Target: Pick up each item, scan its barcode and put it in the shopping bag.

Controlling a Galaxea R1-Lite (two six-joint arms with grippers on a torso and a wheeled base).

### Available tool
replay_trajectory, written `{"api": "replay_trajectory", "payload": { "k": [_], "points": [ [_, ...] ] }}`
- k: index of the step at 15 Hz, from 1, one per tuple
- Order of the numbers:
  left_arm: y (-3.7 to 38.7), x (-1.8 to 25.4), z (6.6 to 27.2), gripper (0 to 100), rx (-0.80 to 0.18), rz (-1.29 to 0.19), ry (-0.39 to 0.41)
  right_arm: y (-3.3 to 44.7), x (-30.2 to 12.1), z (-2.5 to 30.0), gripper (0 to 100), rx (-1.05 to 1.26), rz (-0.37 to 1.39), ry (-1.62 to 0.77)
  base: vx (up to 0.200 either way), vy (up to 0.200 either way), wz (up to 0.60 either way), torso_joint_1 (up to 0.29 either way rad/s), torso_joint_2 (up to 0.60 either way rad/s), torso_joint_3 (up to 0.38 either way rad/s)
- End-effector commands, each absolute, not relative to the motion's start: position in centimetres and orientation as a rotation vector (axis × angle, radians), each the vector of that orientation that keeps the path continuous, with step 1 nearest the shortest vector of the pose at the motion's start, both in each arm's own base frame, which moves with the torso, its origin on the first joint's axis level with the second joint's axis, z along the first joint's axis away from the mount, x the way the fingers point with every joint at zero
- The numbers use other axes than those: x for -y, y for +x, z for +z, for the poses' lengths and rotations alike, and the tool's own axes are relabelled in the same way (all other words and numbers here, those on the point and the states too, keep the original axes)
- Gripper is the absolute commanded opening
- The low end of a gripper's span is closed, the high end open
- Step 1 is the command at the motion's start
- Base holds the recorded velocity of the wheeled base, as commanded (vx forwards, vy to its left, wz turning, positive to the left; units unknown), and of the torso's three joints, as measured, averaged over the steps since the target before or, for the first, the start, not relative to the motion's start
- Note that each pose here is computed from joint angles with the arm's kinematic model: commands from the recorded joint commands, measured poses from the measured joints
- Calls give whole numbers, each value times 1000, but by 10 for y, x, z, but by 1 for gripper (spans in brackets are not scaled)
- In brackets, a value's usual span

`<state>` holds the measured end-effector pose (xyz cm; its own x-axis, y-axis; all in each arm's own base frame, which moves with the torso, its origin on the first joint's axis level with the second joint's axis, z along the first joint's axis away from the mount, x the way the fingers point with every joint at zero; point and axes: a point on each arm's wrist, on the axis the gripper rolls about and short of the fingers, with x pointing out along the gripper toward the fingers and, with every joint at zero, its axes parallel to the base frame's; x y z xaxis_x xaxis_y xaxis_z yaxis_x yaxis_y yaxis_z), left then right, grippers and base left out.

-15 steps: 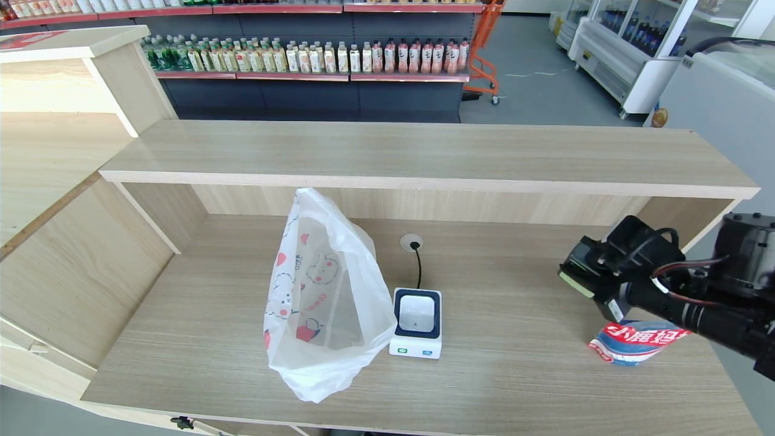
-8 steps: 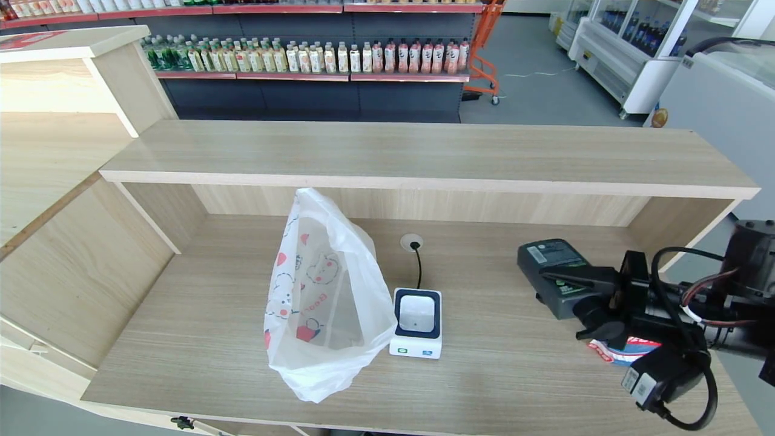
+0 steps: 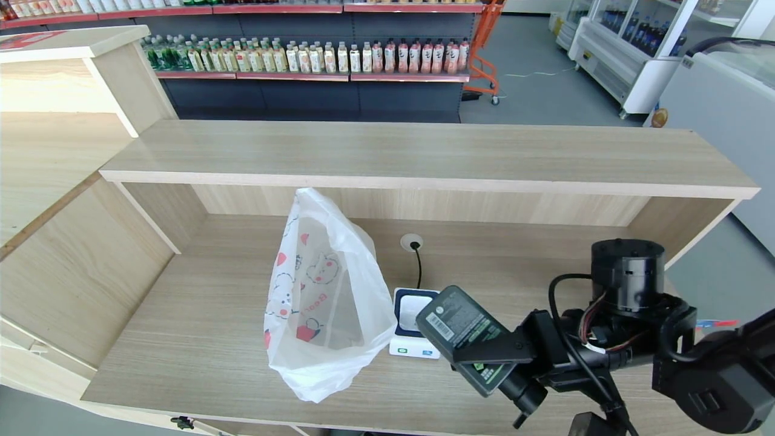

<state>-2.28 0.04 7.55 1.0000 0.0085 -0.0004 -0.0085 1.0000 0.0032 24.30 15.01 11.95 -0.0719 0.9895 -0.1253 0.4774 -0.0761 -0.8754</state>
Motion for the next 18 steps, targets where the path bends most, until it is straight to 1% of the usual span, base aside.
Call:
{"api": "replay_trajectory", "payload": {
  "k": [1,3,8,11,12,16,18],
  "points": [
    [-23,0,75,100,0,9,3,253,-182,104,0,1674,1146,-1536,0,0,0,0,0,0],
    [-23,0,75,100,0,9,3,256,-193,103,0,1735,1122,-1521,0,0,0,0,0,0],
    [-23,0,75,100,0,9,3,257,-199,92,0,1734,1157,-1500,0,0,0,0,0,0],
    [-23,0,75,100,0,9,3,258,-201,83,0,1716,1189,-1487,0,0,0,0,0,0],
    [-23,0,75,100,0,9,3,258,-204,75,0,1701,1217,-1476,0,0,0,0,0,0],
    [-23,0,75,100,0,9,3,259,-218,75,0,1739,1224,-1456,0,0,0,0,0,0],
    [-23,0,75,100,0,9,3,260,-217,77,0,1739,1214,-1461,0,0,0,0,0,0]
  ]
}}
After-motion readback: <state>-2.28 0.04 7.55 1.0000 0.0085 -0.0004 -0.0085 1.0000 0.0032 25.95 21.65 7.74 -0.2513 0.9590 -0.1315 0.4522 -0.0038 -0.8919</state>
